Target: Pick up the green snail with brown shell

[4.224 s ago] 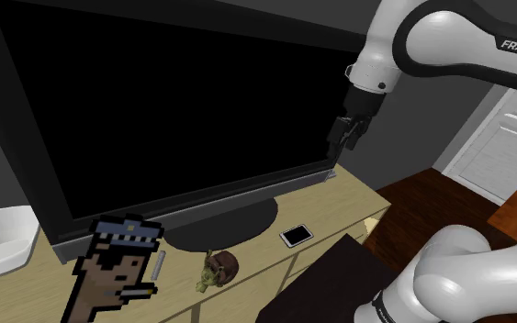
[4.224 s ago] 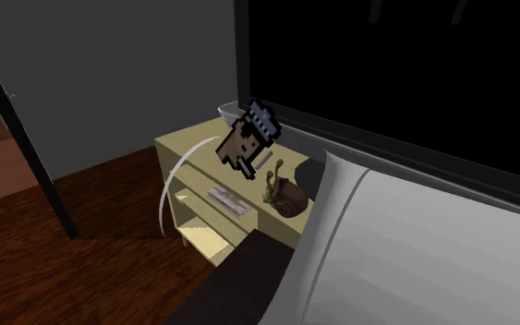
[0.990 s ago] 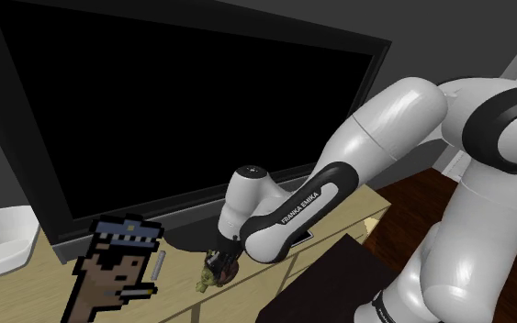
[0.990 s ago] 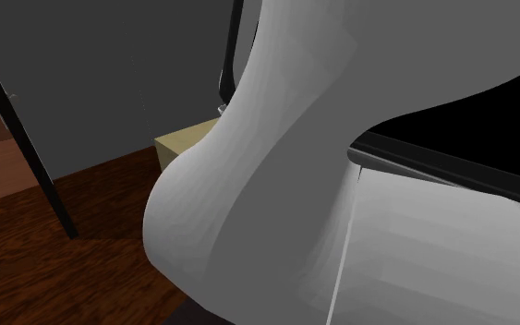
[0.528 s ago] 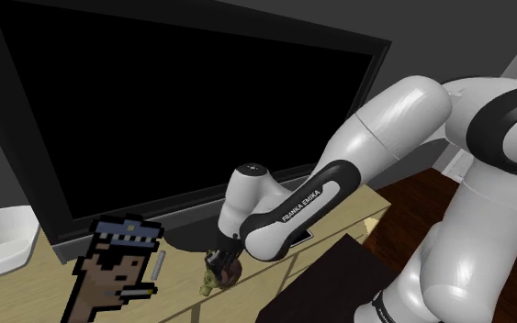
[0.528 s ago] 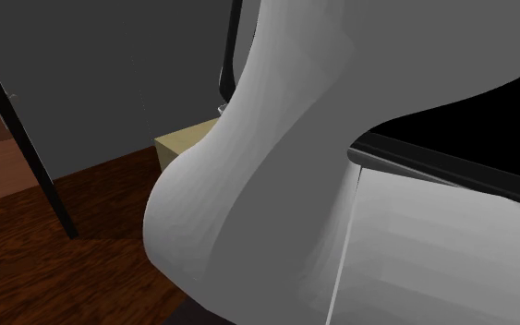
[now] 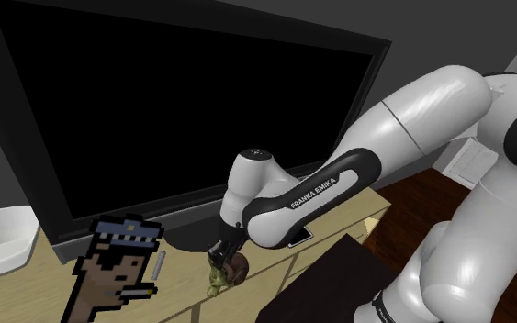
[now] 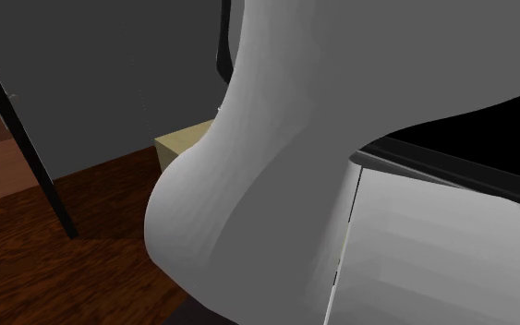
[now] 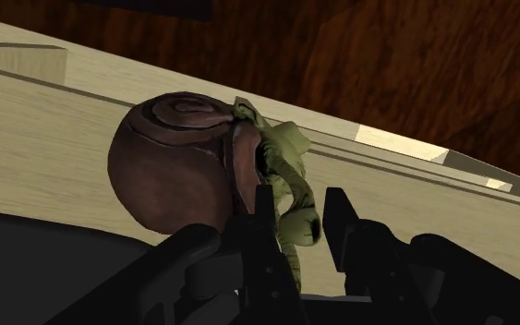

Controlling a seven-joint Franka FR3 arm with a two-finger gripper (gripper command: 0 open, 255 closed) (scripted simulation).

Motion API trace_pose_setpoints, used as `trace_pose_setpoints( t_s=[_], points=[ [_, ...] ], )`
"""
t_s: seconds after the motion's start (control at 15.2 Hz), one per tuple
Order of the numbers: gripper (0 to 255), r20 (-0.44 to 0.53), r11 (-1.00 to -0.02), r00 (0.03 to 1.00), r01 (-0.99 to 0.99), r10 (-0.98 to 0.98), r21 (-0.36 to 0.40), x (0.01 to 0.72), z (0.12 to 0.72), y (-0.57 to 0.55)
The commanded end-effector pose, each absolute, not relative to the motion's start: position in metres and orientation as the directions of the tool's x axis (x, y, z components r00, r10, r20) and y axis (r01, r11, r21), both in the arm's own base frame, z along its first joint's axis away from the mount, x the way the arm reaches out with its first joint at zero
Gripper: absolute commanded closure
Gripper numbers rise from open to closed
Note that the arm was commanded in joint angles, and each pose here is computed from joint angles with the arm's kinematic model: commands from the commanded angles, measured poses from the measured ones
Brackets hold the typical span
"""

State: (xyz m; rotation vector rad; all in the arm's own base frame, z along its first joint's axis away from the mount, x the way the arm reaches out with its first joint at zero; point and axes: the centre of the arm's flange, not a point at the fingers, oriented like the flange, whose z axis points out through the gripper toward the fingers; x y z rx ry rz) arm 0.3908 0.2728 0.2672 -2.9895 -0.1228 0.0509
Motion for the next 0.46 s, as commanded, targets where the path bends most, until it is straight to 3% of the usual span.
trace_pose_setpoints(
  t_s=[0.0,0.4],
  points=[
    [255,-0.027,-0.986,0.996,0.079,0.084,-0.15,0.392,0.278,0.274],
    [255,-0.027,-0.986,0.996,0.079,0.084,-0.15,0.392,0.3,0.274]
  ],
)
